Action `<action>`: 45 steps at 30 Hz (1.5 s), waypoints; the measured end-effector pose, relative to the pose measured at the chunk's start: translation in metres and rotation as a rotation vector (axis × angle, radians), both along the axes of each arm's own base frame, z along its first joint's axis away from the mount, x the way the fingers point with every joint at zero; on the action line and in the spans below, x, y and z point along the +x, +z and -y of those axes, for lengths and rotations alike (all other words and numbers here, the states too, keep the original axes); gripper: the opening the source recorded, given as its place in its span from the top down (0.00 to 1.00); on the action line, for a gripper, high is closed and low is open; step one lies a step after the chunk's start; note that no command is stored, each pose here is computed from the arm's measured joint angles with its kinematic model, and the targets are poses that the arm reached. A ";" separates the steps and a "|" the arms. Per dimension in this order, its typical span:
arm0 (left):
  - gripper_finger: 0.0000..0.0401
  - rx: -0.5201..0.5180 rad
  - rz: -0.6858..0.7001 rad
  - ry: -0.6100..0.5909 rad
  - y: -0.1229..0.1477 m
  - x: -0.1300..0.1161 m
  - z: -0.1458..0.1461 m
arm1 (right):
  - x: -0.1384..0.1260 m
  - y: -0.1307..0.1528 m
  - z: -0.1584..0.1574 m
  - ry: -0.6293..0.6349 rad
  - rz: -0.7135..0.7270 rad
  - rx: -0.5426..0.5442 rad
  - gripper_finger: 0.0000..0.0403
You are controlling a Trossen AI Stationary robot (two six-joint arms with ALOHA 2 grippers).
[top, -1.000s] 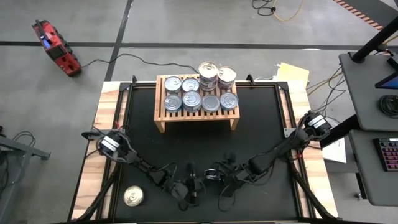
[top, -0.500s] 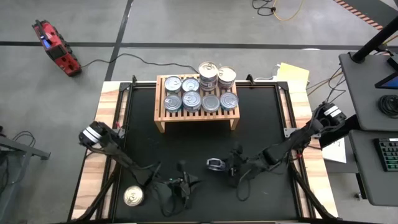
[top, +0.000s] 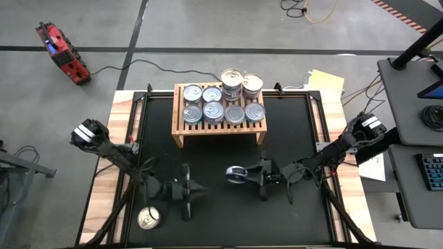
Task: Stack canned seafood by type on shelf
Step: Stack the blue tuna can on top of the blue tuna can
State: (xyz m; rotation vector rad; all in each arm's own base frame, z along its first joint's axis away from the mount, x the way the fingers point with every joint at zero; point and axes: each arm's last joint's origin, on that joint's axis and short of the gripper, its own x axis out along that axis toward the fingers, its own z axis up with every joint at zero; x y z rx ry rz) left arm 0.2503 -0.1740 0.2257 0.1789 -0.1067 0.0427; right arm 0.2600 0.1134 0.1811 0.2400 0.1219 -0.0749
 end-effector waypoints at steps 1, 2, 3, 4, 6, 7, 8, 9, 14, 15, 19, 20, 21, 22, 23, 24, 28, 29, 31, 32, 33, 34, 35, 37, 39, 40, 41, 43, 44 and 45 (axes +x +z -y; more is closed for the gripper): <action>1.00 -0.036 0.028 0.000 -0.001 -0.003 -0.003 | 0.000 0.001 0.000 0.003 0.013 -0.012 0.65; 1.00 -0.065 0.054 -0.002 -0.002 -0.006 -0.006 | 0.000 0.002 0.000 0.006 0.026 -0.024 0.65; 1.00 -0.083 0.072 -0.001 -0.004 -0.008 -0.008 | 0.000 0.003 0.000 0.009 0.037 -0.039 0.65; 1.00 -0.103 0.088 0.000 -0.005 -0.010 -0.009 | -0.001 0.004 0.000 0.013 0.046 -0.059 0.65; 1.00 -0.163 0.101 -0.002 -0.008 -0.012 -0.011 | 0.000 0.005 -0.001 0.035 0.068 -0.094 0.65; 1.00 -0.197 0.097 0.011 -0.010 -0.011 -0.012 | 0.001 0.006 -0.002 0.054 0.085 -0.110 0.65; 1.00 -0.225 0.095 0.023 -0.011 -0.011 -0.013 | 0.002 0.006 -0.003 0.074 0.103 -0.127 0.65; 1.00 -0.248 0.095 0.042 -0.011 -0.011 -0.014 | 0.003 0.005 -0.005 0.095 0.126 -0.138 0.65; 0.93 -0.299 0.082 0.083 -0.017 -0.008 -0.014 | 0.012 -0.001 -0.010 0.138 0.208 -0.200 0.65; 0.91 -0.308 0.081 0.085 -0.017 -0.007 -0.014 | 0.014 -0.002 -0.011 0.133 0.210 -0.212 0.65; 0.79 -0.337 0.060 0.082 -0.020 -0.006 -0.014 | 0.023 0.002 -0.009 0.113 0.254 -0.231 0.65; 0.76 -0.345 0.054 0.082 -0.022 -0.006 -0.014 | 0.025 0.005 -0.009 0.109 0.266 -0.235 0.65; 0.73 -0.352 0.051 0.082 -0.022 -0.007 -0.014 | 0.026 0.007 -0.009 0.105 0.273 -0.246 0.65; 0.69 -0.359 0.046 0.081 -0.023 -0.007 -0.014 | 0.027 0.008 -0.009 0.104 0.274 -0.253 0.65; 0.65 -0.366 0.041 0.080 -0.024 -0.007 -0.014 | 0.027 0.007 -0.008 0.104 0.268 -0.265 0.65; 0.62 -0.372 0.034 0.081 -0.026 -0.007 -0.014 | 0.028 0.007 -0.008 0.103 0.267 -0.271 0.65; 0.48 -0.400 0.035 0.081 -0.026 -0.006 -0.015 | 0.028 0.008 -0.008 0.128 0.274 -0.279 0.65; 0.45 -0.401 0.034 0.082 -0.026 -0.006 -0.015 | 0.028 0.007 -0.009 0.130 0.272 -0.280 0.65; 0.39 -0.398 0.031 0.085 -0.027 -0.006 -0.016 | 0.028 0.007 -0.009 0.131 0.272 -0.280 0.65; 0.37 -0.396 0.030 0.088 -0.027 -0.005 -0.016 | 0.028 0.007 -0.009 0.132 0.274 -0.279 0.65; 0.34 -0.395 0.029 0.093 -0.028 -0.004 -0.017 | 0.028 0.007 -0.009 0.140 0.277 -0.279 0.65; 0.32 -0.391 0.027 0.099 -0.030 -0.003 -0.018 | 0.028 0.007 -0.009 0.149 0.279 -0.279 0.65; 0.31 -0.386 0.022 0.105 -0.032 -0.001 -0.019 | 0.028 0.008 -0.009 0.151 0.280 -0.279 0.65; 0.28 -0.377 0.016 0.120 -0.035 0.004 -0.020 | 0.030 0.010 -0.009 0.147 0.288 -0.288 0.65; 0.26 -0.359 0.011 0.135 -0.038 0.010 -0.020 | 0.032 0.013 -0.008 0.141 0.299 -0.305 0.65; 0.26 -0.344 0.009 0.142 -0.038 0.014 -0.020 | 0.034 0.015 -0.007 0.135 0.304 -0.307 0.65; 0.26 -0.326 0.008 0.148 -0.038 0.017 -0.019 | 0.035 0.016 -0.007 0.133 0.306 -0.306 0.65; 0.26 -0.288 0.007 0.155 -0.038 0.023 -0.016 | 0.037 0.017 -0.006 0.158 0.317 -0.307 0.65; 0.26 -0.275 0.010 0.157 -0.036 0.025 -0.015 | 0.038 0.018 -0.006 0.180 0.319 -0.308 0.65; 0.26 -0.268 0.015 0.157 -0.035 0.027 -0.014 | 0.038 0.018 -0.006 0.202 0.323 -0.304 0.65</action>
